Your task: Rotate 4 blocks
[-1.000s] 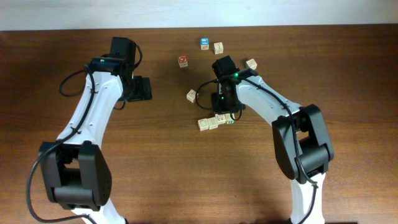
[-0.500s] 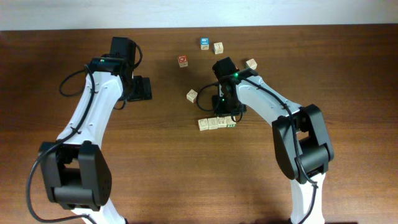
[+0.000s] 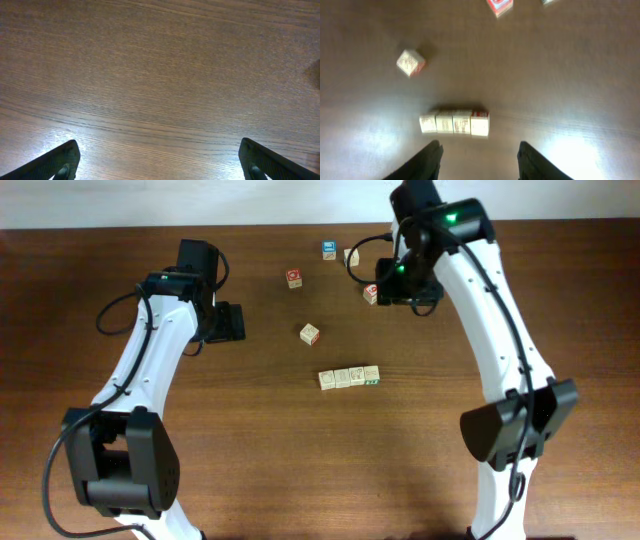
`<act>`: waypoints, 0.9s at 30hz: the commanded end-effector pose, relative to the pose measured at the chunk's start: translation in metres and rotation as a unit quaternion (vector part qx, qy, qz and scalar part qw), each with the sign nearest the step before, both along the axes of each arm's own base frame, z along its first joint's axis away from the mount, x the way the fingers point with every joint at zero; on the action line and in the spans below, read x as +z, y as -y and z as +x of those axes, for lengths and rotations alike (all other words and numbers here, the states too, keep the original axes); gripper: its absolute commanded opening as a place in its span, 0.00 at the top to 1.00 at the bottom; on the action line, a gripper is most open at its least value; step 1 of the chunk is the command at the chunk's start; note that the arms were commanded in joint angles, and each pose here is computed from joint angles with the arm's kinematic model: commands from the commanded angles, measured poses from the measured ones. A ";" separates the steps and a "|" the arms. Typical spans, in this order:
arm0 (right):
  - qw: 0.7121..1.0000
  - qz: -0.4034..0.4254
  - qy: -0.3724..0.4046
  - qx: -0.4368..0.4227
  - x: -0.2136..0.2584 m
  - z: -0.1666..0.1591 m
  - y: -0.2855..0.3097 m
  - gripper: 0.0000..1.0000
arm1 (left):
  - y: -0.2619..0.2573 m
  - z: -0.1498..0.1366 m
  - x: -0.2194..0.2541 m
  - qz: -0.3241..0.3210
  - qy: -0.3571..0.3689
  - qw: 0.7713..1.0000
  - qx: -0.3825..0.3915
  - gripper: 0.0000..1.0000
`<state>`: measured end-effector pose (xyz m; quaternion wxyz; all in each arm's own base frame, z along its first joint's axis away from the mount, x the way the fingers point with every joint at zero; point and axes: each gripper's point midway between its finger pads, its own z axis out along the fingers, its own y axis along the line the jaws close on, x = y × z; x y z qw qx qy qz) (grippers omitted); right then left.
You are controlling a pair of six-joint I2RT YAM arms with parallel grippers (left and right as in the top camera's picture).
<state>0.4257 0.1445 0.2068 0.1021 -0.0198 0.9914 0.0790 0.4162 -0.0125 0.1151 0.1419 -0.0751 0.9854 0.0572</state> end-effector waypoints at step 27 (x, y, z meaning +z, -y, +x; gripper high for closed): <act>0.996 0.019 -0.045 0.074 -0.193 -0.048 -0.001 0.66 | 0.018 0.013 0.003 -0.045 0.021 0.999 -0.022 0.00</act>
